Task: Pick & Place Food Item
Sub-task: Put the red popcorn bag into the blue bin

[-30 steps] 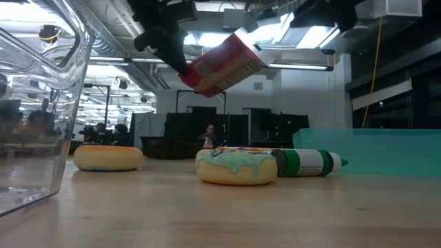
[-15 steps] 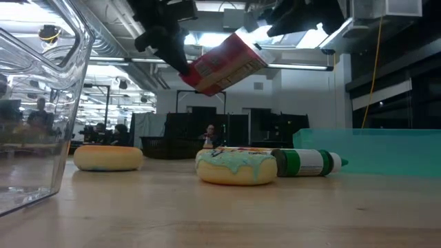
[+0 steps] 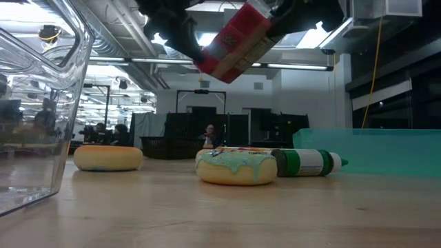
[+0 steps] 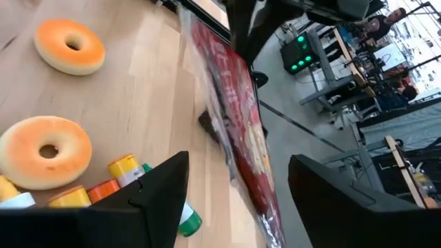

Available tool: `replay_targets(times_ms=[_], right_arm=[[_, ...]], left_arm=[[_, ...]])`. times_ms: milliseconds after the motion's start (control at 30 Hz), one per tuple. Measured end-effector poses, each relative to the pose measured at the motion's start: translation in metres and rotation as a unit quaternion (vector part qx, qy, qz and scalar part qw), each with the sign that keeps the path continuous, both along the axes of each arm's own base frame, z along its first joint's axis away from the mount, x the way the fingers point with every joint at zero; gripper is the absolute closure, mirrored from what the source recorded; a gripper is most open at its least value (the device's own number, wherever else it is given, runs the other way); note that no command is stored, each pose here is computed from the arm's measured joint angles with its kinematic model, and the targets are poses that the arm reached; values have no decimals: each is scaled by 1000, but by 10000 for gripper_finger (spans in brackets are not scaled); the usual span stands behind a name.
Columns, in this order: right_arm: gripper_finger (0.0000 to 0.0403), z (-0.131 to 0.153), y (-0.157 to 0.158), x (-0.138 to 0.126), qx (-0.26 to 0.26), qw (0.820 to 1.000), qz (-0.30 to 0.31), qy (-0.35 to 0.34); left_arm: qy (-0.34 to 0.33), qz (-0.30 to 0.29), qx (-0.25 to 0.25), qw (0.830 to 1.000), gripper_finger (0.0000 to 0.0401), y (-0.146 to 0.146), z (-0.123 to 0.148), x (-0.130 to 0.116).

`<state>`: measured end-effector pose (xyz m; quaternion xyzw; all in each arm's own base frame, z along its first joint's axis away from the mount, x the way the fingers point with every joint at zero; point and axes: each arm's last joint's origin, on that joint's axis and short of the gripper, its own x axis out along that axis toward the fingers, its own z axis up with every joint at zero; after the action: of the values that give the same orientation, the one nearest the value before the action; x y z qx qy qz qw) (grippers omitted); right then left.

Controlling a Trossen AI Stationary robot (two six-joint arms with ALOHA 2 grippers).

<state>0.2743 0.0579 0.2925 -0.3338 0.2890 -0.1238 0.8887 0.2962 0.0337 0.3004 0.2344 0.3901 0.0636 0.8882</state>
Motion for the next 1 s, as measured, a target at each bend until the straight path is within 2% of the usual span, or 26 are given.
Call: replay_targets(times_ms=[167,333,467,633,667,867,1000], right_arm=[[167,0,0,0,4,1000,-4,-3],[208,1,0,0,8,1000,-5,-8],[265,1,0,0,8,1000,-5,-8],[373,0,0,0,1,1000,-2,-4],[384,0,0,0,-1,1000,0,-3],[388,1,0,0,-1,1000,0,-3],[388,1,0,0,-2,1000,-1,-3]], left_arm=[[-8,-17,0,1000,399,-10,1,2],[-25,-24,1,999,399,-13,4,4],[-25,-24,1,999,399,-13,4,4],[-25,-22,2,999,399,-13,4,4],[-26,-22,2,999,399,-13,4,4],[-25,-19,5,999,395,-13,4,4],[-22,-22,9,999,367,-13,3,4]])
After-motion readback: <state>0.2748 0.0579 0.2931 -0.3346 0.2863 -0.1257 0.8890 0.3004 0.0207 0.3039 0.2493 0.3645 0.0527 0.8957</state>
